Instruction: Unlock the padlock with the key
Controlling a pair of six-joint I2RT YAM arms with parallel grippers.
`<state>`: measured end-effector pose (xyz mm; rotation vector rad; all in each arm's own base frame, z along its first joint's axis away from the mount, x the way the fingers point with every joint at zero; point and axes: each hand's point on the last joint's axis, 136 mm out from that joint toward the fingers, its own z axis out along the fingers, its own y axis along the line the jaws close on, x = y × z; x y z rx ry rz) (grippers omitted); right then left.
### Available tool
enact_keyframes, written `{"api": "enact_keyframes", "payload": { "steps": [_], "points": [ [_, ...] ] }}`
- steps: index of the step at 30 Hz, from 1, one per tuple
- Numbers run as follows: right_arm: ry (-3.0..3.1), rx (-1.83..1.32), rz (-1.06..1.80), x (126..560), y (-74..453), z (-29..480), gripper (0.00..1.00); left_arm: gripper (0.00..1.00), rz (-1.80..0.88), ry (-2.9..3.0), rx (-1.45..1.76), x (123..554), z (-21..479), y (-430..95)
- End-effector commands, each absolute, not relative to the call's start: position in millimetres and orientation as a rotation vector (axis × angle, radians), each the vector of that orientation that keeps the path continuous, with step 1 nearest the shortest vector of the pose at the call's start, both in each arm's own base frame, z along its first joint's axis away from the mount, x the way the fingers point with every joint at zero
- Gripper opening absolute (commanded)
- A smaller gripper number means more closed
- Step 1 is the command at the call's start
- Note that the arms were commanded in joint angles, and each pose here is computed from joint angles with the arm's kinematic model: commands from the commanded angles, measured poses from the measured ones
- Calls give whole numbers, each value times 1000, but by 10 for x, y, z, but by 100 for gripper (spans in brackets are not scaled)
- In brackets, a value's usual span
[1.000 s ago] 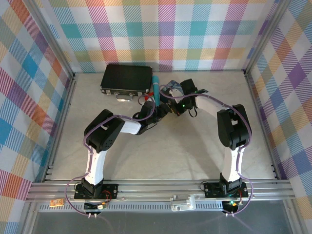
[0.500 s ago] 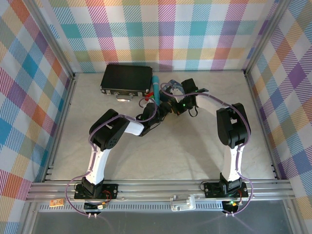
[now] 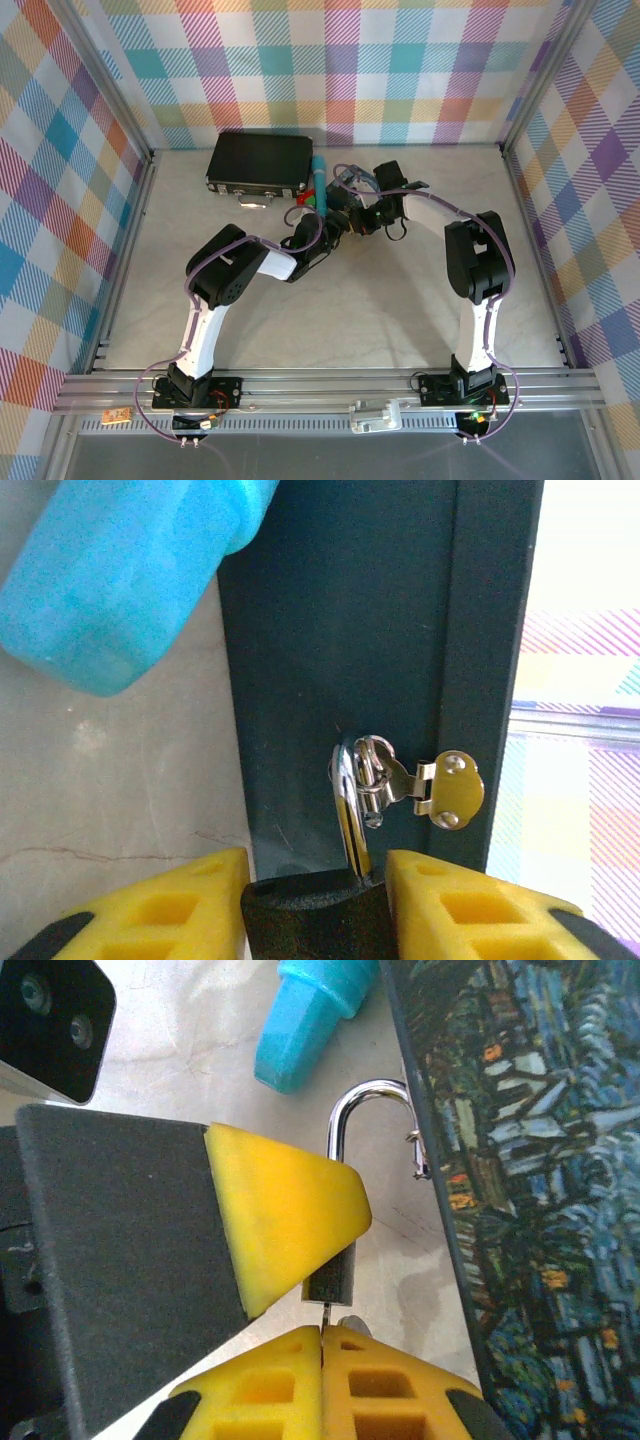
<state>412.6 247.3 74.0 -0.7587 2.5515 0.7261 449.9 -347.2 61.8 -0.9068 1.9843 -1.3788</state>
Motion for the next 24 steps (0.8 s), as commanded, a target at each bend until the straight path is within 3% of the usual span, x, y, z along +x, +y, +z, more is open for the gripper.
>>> {"api": "enact_keyframes", "payload": {
  "steps": [1, 7, 9, 15, 20, 24],
  "points": [
    [2561, -762, 819, 4010, 2544, 741, 0, 32, -1441, 1943, -904, 4467, 671, -3552],
    [2543, -762, 818, 3997, 2533, 779, 1, 21, -1441, 1952, -894, 4477, 667, -3578],
    [2553, -714, 813, 3997, 2514, 819, 8, 20, -1444, 1958, -892, 4474, 658, -3588],
    [2561, -607, 816, 3944, 2458, 1043, 47, 19, -1418, 1982, -864, 4445, 669, -3577],
    [2571, -380, 739, 3962, 2239, 1209, 59, 18, -1405, 2001, -850, 4424, 667, -3575],
    [2535, -114, 729, 4167, 2026, 1262, 78, 17, -1397, 2016, -835, 4412, 667, -3583]
  ]
}}
